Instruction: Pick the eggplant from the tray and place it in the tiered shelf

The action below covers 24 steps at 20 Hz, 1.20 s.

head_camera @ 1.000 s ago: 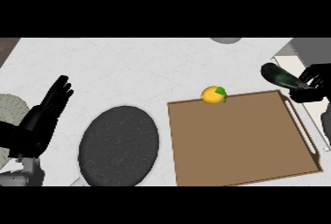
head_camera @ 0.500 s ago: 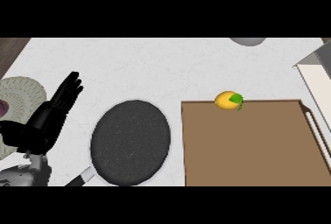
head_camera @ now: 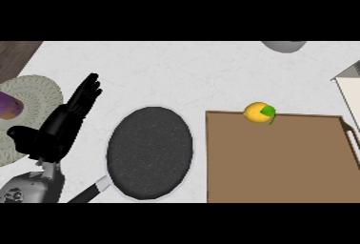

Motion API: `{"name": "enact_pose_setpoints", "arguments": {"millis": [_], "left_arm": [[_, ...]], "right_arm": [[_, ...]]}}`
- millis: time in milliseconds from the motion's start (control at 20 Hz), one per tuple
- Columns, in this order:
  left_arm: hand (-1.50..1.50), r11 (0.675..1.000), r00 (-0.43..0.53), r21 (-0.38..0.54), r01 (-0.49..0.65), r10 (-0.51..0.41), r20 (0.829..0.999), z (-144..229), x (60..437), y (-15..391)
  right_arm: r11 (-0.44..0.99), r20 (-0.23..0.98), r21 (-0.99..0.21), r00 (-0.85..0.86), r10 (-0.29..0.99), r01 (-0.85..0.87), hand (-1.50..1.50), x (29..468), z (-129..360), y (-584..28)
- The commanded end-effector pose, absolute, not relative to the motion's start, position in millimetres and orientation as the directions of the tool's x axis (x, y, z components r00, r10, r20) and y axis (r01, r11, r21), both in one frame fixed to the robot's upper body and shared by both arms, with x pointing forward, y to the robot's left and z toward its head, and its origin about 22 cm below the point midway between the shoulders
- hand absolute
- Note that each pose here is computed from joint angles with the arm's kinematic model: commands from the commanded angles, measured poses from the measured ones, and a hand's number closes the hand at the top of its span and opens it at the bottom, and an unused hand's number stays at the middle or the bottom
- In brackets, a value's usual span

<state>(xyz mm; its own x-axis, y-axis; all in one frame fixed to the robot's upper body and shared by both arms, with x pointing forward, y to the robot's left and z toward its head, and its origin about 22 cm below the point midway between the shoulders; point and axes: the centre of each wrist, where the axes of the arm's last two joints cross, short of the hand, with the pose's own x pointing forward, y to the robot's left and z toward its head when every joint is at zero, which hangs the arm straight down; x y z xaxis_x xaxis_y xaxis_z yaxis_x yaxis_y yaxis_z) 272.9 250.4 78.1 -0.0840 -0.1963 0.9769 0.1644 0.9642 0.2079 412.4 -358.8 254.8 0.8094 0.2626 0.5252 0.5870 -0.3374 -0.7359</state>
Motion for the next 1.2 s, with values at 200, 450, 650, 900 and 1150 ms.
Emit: {"name": "enact_pose_setpoints", "arguments": {"millis": [200, 450, 650, 900, 1150], "left_arm": [[0.00, 0.964, -0.069, 0.194, 0.184, -0.184, 0.980, 74.3, 274.3, 241.3], [0.00, 0.967, -0.084, 0.194, 0.167, -0.182, 0.980, 81.8, 279.4, 242.9], [0.00, 0.968, -0.076, 0.210, 0.141, -0.201, 0.977, 76.8, 274.0, 248.5], [0.00, 0.967, -0.075, 0.212, 0.139, -0.203, 0.976, 81.2, 276.9, 255.7], [0.00, 0.974, -0.034, 0.198, 0.110, -0.195, 0.980, 69.5, 273.0, 258.5]], "right_arm": [[-0.353, 0.876, -0.296, 0.400, 0.271, 0.888, 1.50, 405.5, 340.5, -329.2], [-0.338, 0.912, -0.183, 0.288, 0.293, 0.923, 1.50, 410.1, 332.7, -333.3], [-0.499, 0.486, -0.727, 0.867, 0.110, 0.471, 1.50, 417.5, 259.7, -389.3], [-0.564, 0.304, -0.790, 0.953, -0.022, 0.239, 1.50, 427.8, 264.0, -391.4], [-0.595, 0.210, -0.790, 0.977, -0.034, 0.150, 1.50, 439.4, 282.0, -376.9]]}}
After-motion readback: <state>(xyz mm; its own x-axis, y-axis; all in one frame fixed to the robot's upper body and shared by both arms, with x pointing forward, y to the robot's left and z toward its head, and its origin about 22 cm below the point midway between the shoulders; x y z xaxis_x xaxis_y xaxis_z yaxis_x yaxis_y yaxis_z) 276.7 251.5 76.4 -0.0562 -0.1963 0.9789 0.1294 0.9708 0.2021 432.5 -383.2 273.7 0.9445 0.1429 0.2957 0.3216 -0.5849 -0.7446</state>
